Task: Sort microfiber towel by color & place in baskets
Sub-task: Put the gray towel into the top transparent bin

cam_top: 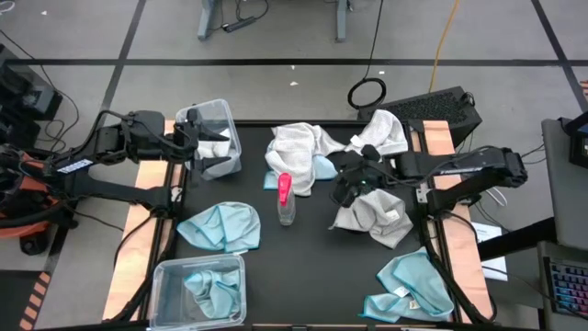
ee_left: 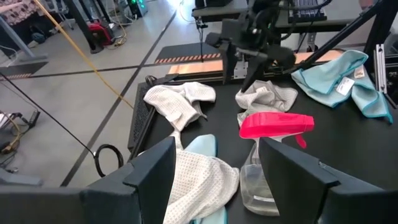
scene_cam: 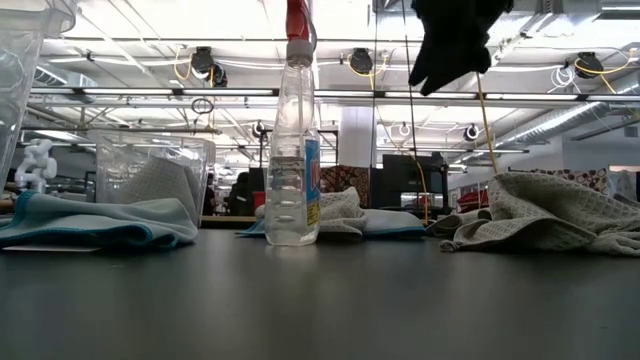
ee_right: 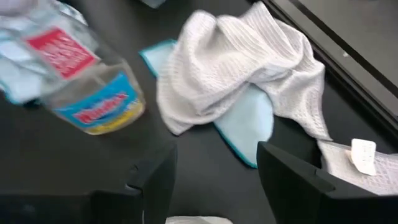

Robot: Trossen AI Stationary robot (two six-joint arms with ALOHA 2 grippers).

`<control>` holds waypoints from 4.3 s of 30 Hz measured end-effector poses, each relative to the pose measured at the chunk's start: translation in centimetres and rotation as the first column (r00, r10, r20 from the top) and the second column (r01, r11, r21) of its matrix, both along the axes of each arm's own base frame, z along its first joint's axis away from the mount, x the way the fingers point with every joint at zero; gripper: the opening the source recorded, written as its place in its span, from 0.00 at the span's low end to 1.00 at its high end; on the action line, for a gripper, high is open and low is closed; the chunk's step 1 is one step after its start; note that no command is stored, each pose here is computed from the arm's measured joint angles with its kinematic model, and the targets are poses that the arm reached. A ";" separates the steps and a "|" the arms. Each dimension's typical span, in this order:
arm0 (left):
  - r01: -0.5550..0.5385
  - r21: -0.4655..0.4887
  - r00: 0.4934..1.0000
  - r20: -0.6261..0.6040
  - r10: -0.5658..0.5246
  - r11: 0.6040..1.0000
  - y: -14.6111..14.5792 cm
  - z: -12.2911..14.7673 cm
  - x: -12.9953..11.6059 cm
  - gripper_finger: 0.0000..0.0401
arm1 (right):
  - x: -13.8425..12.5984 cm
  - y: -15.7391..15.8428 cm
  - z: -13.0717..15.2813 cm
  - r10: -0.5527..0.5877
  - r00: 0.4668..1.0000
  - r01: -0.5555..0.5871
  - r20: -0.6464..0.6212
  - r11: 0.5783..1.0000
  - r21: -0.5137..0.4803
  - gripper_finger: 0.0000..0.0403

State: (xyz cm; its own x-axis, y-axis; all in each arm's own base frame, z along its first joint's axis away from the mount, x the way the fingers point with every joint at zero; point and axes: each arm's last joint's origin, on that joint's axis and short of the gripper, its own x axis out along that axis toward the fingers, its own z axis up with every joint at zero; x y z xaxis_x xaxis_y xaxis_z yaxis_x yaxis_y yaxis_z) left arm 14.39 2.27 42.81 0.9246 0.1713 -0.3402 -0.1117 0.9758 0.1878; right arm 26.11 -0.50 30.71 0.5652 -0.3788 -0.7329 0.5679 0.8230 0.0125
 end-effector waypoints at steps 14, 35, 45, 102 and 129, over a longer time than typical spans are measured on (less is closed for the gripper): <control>0.009 -0.062 1.000 -0.011 -0.010 0.998 -0.1 -0.2 0.1 0.58 | 4.7 -3.1 -2.3 0.149 0.985 -0.153 0.085 0.987 0.045 0.53; 0.002 -0.076 0.997 -0.077 -0.008 0.997 0.2 -1.0 1.6 0.58 | 8.5 -12.7 -11.4 -0.060 0.998 0.049 0.036 0.967 0.248 0.53; -0.001 -0.081 0.991 -0.135 -0.010 0.997 0.4 -1.9 3.4 0.58 | 9.5 -14.3 -13.1 -0.071 0.992 0.040 0.105 0.962 0.270 0.36; -0.089 0.016 0.990 0.114 0.086 0.996 8.6 -2.5 13.3 0.05 | 6.7 -9.9 14.4 0.370 0.789 -0.367 0.491 0.924 -0.106 0.06; -0.511 0.161 0.709 -0.476 0.520 0.844 10.5 0.6 -1.1 0.04 | 4.5 -8.0 11.4 0.379 0.908 -0.405 0.181 0.904 0.139 0.58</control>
State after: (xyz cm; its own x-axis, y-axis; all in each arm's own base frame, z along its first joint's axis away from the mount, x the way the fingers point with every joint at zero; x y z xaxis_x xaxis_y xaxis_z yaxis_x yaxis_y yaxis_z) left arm 13.32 12.80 43.43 0.4031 0.5818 -0.7065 -0.4869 0.7899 0.3727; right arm 30.56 -8.46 42.08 0.7474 0.0177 -0.6641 0.1810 0.9564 0.2292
